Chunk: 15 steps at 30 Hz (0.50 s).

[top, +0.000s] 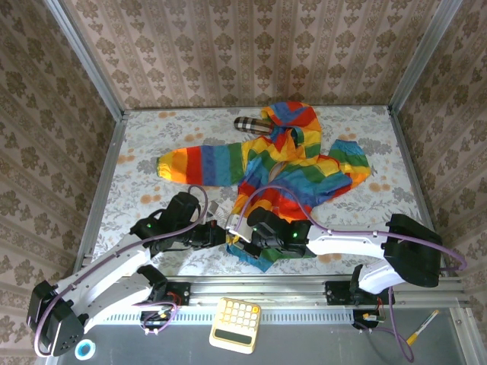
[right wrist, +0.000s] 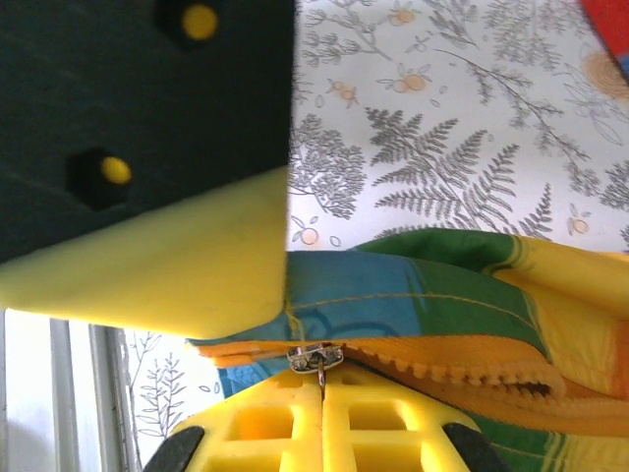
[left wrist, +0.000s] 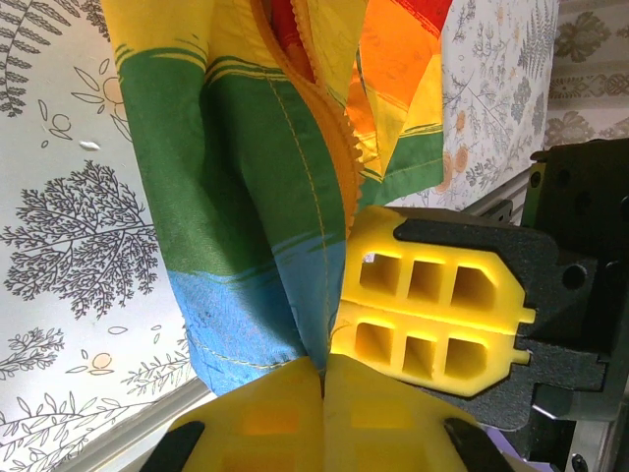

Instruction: Zip up the jacket

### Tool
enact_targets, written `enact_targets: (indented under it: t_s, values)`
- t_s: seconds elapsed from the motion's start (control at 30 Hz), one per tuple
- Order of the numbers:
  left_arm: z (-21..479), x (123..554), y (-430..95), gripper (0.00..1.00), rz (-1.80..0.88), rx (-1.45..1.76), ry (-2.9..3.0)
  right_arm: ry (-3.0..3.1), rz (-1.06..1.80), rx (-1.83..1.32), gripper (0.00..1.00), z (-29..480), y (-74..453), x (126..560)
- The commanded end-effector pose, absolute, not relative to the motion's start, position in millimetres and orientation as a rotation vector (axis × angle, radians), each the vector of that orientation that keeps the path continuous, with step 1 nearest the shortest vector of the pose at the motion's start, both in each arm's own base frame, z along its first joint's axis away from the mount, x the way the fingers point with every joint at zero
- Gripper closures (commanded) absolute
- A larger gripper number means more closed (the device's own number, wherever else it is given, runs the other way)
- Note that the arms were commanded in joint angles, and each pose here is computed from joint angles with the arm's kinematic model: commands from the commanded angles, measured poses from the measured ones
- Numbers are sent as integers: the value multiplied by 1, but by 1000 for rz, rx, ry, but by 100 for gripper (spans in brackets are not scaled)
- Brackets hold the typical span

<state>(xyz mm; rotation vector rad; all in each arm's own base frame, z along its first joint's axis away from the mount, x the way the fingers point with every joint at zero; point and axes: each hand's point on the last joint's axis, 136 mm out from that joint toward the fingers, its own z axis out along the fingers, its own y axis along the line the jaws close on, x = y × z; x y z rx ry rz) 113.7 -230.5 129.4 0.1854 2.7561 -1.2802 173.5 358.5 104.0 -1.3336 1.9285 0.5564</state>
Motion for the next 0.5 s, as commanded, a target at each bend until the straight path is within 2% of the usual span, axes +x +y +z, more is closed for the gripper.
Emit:
enact_targets:
  t_s: [0.0,0.47]
  values:
    - [126,105,-227,100,-1295,221,2772,1986,416,-1201,100,106,349,197]
    - [121,102,-220,100,-1243,222,2802,2046,318,-1107,100,105,337,211]
